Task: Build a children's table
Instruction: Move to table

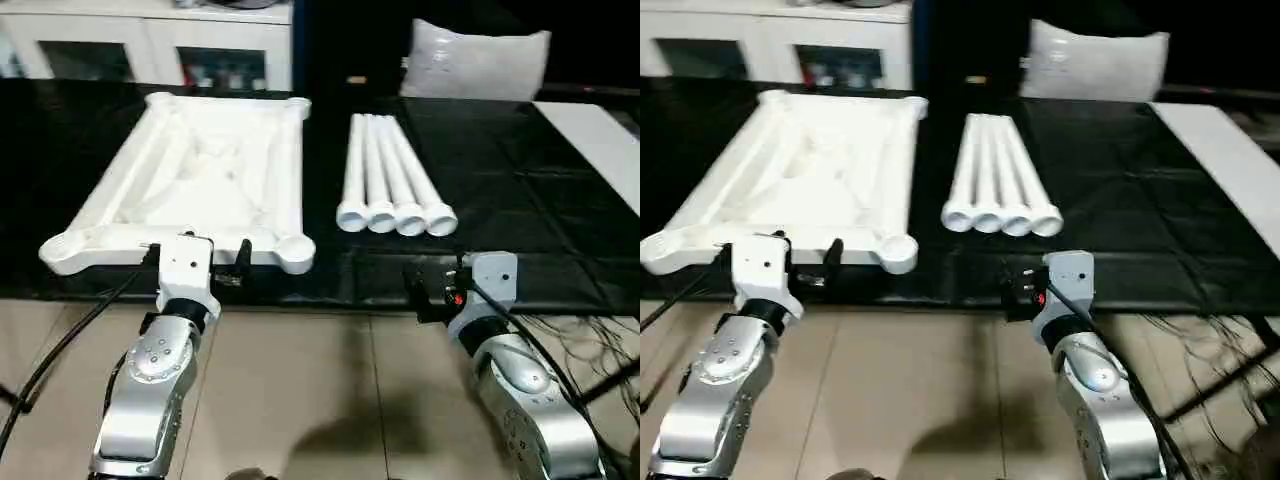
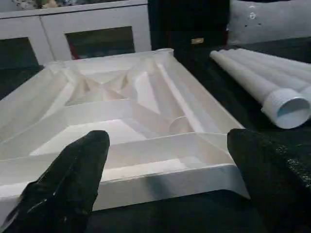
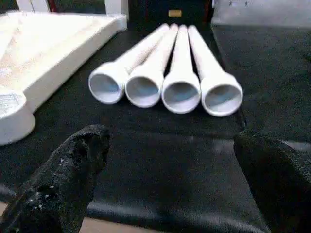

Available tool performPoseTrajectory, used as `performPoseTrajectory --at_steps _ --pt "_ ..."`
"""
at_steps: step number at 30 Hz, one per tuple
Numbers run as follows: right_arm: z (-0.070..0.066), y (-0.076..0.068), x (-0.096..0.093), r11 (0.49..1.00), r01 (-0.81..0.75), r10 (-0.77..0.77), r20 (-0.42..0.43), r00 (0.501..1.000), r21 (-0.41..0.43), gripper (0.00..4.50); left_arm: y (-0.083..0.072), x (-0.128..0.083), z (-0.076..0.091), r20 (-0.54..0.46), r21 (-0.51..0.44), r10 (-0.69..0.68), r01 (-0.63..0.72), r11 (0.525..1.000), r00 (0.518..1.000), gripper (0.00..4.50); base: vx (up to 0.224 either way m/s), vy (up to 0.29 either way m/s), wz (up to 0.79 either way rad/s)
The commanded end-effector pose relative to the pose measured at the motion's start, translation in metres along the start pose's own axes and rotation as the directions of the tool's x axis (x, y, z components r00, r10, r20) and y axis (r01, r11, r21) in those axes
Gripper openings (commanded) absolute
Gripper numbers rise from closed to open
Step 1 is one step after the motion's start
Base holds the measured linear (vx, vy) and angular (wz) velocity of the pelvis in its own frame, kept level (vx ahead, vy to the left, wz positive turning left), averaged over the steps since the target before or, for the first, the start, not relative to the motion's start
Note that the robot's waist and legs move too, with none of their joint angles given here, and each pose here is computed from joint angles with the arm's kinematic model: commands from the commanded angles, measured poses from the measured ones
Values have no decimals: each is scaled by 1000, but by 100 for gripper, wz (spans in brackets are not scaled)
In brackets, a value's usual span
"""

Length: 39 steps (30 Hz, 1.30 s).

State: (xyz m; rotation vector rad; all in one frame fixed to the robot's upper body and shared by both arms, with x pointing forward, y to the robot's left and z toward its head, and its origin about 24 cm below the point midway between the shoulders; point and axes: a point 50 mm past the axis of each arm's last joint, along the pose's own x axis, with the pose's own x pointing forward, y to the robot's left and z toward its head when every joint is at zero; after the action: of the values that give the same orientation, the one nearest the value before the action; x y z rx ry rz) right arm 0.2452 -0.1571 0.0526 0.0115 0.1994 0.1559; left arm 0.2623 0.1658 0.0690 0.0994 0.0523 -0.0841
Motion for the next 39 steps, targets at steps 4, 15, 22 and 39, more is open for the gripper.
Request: performPoseTrajectory --at_steps 4,15,22,39 --pt "12 4 -3 991 -91 84 73 994 98 450 0 0 0 -5 -3 3 -3 1000 1000 444 0 0 0" --pt "11 -3 3 997 -11 7 56 998 75 450 -1 0 -1 -6 0 2 -2 1000 1000 444 0 0 0" --pt "11 -3 5 998 -8 5 37 999 66 450 0 -1 0 -6 -3 8 -8 1000 1000 444 0 0 0" --pt "7 0 4 998 -23 22 17 1000 53 450 -2 1 0 -7 -1 -7 7 1000 1000 444 -28 76 1"
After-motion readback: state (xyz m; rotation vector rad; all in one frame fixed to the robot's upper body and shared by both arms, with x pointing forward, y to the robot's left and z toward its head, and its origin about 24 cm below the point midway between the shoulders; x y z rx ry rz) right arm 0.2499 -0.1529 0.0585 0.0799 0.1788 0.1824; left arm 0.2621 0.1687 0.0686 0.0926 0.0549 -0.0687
